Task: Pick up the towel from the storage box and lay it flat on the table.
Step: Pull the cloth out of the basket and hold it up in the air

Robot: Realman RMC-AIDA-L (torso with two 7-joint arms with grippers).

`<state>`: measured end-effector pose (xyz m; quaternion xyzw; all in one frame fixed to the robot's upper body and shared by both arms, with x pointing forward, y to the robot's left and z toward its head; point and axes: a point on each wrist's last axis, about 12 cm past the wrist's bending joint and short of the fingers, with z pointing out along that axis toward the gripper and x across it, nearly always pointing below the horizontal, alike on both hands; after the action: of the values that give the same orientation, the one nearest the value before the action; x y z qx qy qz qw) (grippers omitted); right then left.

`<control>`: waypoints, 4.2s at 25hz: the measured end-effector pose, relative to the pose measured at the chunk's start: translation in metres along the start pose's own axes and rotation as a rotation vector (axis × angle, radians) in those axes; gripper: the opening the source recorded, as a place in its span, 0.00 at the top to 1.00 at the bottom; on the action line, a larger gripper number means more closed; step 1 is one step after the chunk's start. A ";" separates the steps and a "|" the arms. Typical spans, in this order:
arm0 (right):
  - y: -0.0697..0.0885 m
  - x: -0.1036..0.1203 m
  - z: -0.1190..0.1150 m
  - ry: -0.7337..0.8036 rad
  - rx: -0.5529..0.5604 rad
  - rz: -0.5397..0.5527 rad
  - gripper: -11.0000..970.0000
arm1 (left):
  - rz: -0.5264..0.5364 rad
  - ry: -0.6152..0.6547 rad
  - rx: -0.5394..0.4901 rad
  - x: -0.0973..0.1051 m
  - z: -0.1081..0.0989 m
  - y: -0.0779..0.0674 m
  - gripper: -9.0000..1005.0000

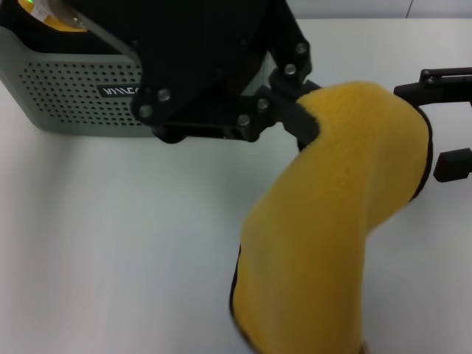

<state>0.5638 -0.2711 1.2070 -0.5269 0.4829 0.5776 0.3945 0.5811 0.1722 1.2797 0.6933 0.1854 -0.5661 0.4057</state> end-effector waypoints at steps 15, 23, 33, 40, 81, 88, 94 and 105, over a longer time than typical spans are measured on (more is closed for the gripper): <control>-0.005 0.002 0.036 -0.008 -0.128 0.007 0.20 | -0.063 0.093 -0.113 0.004 0.000 -0.030 0.96; 0.000 0.006 0.024 -0.039 -0.079 0.024 0.47 | -0.078 0.090 -0.127 0.006 -0.001 -0.037 0.96; 0.001 0.012 0.022 -0.027 -0.061 0.053 0.54 | -0.002 0.097 -0.071 -0.008 0.013 -0.028 0.96; 0.003 0.015 0.031 -0.013 -0.109 0.070 0.58 | 0.014 0.097 -0.078 -0.013 0.013 -0.025 0.96; -0.013 0.026 0.033 -0.056 0.145 -0.110 0.98 | -0.271 0.109 -0.488 0.068 0.000 -0.087 0.96; -0.023 0.016 0.035 -0.049 0.228 -0.195 0.98 | -0.331 0.096 -0.650 0.088 -0.001 -0.103 0.96; -0.025 0.006 0.026 -0.090 0.290 -0.248 0.98 | -0.394 0.027 -0.743 0.099 -0.007 -0.113 0.94; -0.029 -0.013 0.028 -0.128 0.310 -0.344 0.98 | -0.445 -0.014 -0.851 0.128 0.002 -0.113 0.86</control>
<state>0.5870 -0.2363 1.2156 -0.4968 0.4428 0.4529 0.5933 0.5360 0.2135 1.1204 0.4053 0.5420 -0.5176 0.5235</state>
